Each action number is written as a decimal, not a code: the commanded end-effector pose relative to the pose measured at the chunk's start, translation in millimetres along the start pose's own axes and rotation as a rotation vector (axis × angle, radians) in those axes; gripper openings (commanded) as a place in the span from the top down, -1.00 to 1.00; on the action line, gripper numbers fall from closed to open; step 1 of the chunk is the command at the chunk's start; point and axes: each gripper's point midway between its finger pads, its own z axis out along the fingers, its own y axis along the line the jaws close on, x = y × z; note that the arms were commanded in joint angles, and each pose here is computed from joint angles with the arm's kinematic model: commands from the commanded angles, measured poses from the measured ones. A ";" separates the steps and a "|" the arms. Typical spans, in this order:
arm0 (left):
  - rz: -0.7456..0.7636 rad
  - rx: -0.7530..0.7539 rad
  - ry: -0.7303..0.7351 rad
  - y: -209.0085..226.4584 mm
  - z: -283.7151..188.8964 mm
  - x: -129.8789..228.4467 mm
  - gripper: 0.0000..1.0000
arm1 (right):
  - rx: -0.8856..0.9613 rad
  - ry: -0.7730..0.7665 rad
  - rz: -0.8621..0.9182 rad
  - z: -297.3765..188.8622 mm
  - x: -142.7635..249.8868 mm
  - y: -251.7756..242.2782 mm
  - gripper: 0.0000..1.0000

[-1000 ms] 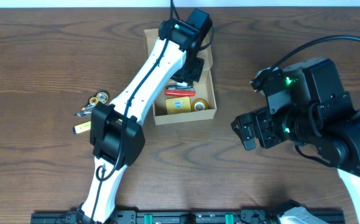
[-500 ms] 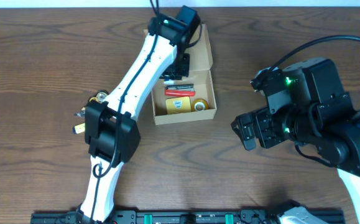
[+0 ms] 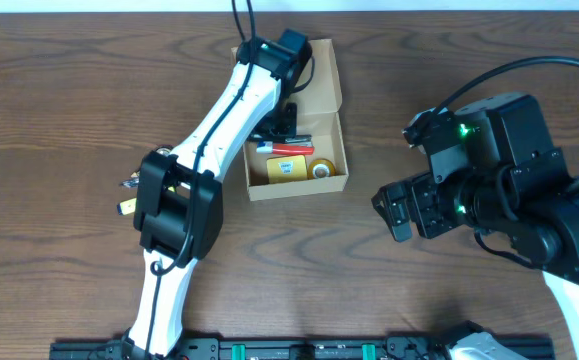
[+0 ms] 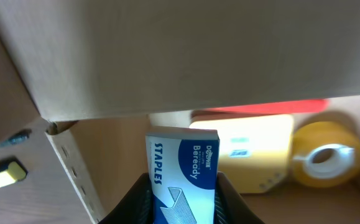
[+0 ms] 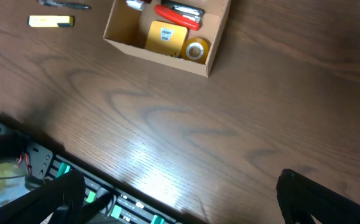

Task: Pack container
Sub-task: 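Lower the staples box into the box's left corner and open the left gripper, then raise the left gripper and move it left over the correction tape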

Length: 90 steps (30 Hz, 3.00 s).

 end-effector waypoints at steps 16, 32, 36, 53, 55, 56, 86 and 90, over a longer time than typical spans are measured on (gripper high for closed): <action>-0.112 0.001 -0.009 12.8 22.1 -9.0 0.41 | 0.006 0.000 -0.008 -0.2 -0.4 -1.9 -0.98; -0.123 0.012 -0.030 10.4 22.5 -14.3 0.14 | 0.006 0.000 -0.008 -0.2 -0.3 -1.9 -0.99; -0.124 0.043 -0.030 5.5 21.6 -15.8 0.67 | 0.006 0.000 -0.008 -0.2 -0.4 -1.9 -0.98; -0.052 0.162 -0.180 -14.8 -20.1 -50.5 0.88 | 0.006 0.000 -0.008 -0.2 -0.4 -1.9 -0.99; 0.021 0.175 -0.236 -17.1 -39.9 -59.7 0.88 | 0.006 0.000 -0.008 -0.2 -0.3 -1.9 -0.99; 0.066 0.180 -0.269 -17.8 -52.8 -63.9 0.88 | 0.006 0.000 -0.008 -0.2 -0.4 -1.8 -0.98; -0.132 -0.141 -0.186 160.6 -142.5 3.4 0.88 | 0.006 0.000 -0.008 -0.2 -0.3 -1.9 -0.98; -0.087 -0.091 -0.188 170.7 -140.7 -2.3 0.88 | 0.006 0.000 -0.008 -0.2 -0.4 -1.9 -0.99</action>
